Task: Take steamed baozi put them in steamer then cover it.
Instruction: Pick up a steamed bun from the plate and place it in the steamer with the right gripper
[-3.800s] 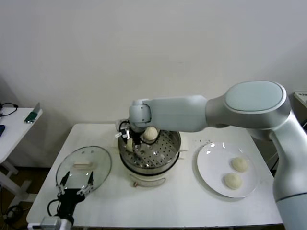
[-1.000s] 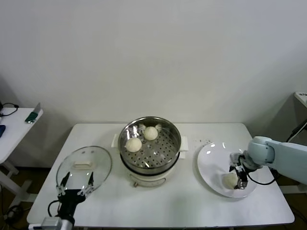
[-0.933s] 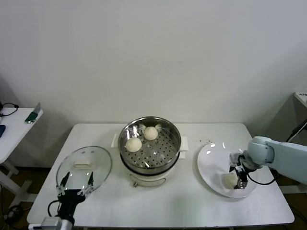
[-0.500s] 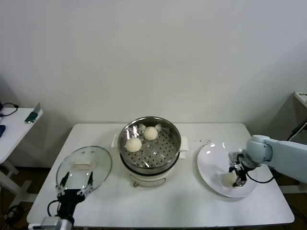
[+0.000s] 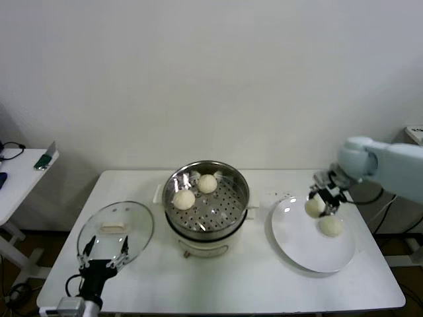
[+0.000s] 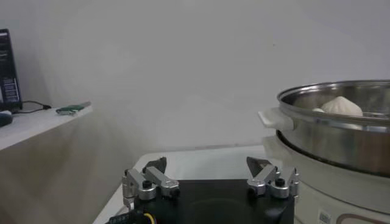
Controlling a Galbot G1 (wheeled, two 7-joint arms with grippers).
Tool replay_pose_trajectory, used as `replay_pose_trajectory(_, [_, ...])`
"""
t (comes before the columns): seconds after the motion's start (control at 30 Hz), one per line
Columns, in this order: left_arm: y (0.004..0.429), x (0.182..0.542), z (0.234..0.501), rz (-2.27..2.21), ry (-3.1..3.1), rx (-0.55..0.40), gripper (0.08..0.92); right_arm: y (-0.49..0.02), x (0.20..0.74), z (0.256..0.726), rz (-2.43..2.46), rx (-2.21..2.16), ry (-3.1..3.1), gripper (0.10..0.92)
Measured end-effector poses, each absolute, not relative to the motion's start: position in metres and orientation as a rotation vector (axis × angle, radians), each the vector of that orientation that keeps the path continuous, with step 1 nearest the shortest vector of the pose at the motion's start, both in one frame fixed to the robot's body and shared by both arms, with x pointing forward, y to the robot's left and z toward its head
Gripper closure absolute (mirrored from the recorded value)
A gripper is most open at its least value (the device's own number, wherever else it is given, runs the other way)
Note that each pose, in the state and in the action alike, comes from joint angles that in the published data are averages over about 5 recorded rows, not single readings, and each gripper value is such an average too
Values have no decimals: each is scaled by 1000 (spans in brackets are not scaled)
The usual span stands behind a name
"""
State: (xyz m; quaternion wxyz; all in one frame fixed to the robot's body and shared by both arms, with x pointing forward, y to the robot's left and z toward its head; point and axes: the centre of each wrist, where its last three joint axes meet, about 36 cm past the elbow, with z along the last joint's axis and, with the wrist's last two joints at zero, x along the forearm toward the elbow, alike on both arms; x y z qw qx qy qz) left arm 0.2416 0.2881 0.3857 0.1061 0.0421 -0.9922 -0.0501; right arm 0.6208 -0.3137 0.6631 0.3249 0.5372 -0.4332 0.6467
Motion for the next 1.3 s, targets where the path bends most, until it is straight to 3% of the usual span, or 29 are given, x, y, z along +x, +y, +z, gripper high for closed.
replay_pose_trajectory(0.2, [287, 242, 388, -152, -2926, 122, 177, -237, 612, 726, 1917, 1579, -1024, 378])
replay_pose_trajectory(0.43, [287, 242, 393, -156, -2932, 125, 177, -147, 580, 740, 2139, 1764, -783, 377])
replay_pose_trajectory(0.83, [289, 240, 395, -162, -2935, 133, 177, -55, 557, 684, 2337, 1946, -488, 379])
replay_pose_trajectory(1.3, [291, 235, 396, -167, -2933, 142, 177, -15, 562, 613, 2365, 2022, -373, 378])
